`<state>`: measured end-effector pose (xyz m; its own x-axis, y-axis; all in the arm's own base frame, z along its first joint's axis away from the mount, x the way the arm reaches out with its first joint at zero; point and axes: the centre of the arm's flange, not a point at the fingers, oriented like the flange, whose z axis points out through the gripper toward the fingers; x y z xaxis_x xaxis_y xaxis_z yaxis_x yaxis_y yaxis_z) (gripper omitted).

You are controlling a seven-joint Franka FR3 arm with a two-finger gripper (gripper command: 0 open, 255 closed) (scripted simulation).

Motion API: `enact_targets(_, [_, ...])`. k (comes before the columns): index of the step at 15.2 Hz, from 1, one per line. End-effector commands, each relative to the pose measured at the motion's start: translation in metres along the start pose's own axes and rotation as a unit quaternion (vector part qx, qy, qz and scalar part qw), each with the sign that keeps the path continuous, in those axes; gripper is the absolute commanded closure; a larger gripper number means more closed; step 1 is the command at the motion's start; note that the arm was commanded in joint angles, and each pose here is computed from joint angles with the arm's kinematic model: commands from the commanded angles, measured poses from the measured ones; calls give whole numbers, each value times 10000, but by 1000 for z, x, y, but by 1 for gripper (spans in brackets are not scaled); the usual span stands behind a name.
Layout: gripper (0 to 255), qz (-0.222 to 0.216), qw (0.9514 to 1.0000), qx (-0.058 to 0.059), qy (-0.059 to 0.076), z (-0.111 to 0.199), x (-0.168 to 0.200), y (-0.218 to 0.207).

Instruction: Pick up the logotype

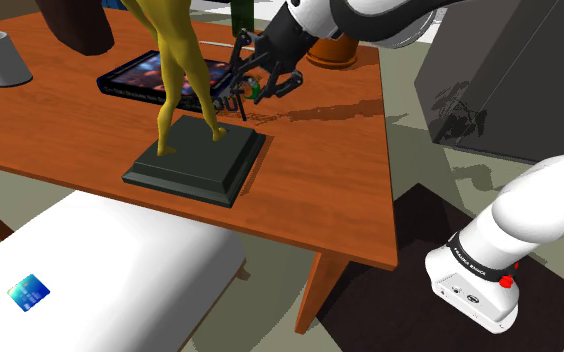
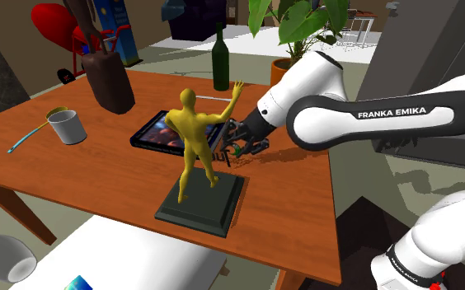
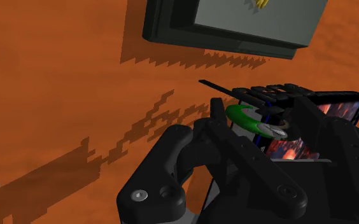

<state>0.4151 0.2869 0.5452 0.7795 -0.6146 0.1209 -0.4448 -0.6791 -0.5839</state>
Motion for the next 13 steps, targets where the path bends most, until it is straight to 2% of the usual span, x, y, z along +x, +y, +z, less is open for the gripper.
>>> enact_targets(1, [255,0,10000,-2,-1,-8,2,-6])
enact_targets(11, [255,0,10000,-2,-1,-50,8,-37])
enact_targets(13, [255,0,10000,-2,-1,-51,8,-37])
